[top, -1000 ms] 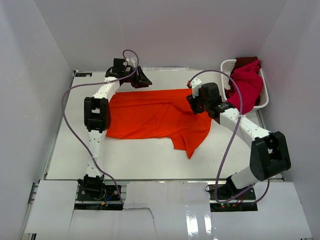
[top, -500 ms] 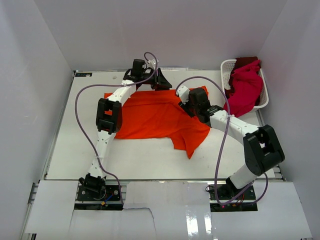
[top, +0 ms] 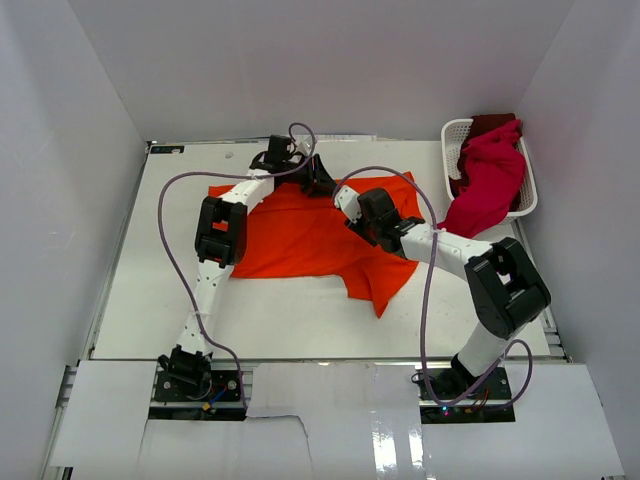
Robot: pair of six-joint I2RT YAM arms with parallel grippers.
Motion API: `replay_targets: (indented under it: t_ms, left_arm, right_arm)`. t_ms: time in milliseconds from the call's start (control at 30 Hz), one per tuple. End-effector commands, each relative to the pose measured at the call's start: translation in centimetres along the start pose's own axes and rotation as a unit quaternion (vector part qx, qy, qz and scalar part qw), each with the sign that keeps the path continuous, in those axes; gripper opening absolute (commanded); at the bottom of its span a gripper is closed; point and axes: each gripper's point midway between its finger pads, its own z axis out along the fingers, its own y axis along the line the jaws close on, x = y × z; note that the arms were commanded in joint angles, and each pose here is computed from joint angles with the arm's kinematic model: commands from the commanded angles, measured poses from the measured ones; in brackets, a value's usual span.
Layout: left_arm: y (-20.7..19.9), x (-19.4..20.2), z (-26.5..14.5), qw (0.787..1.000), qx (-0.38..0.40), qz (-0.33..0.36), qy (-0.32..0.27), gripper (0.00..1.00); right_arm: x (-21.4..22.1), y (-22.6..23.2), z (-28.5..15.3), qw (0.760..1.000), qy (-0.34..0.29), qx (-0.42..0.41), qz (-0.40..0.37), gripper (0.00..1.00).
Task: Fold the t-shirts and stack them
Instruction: Fold the flattened tshirt in 1/3 of the way
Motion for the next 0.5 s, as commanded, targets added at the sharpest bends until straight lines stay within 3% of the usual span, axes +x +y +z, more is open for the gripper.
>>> replay_targets:
  t_ms: [0, 233, 467]
  left_arm:
    - [0.1, 0.0, -0.1, 1.000, -0.012, 0.010, 0.000, 0.46]
    - [2.0, 1.3, 0.2, 1.000, -0.027, -0.008, 0.013, 0.46]
    - [3.0, 2.0, 0.3, 0.999, -0.041, -0.011, 0.020, 0.46]
  right_arm:
    - [-0.8, -0.6, 0.5, 1.000, -0.005, 0.019, -0.005, 0.45]
    - [0.1, -0.9, 1.7, 0.999, 0.026, 0.043, -0.020, 0.40]
    - [-1.0, -1.7, 3.0, 0.996, 0.015, 0.082, -0.028, 0.39]
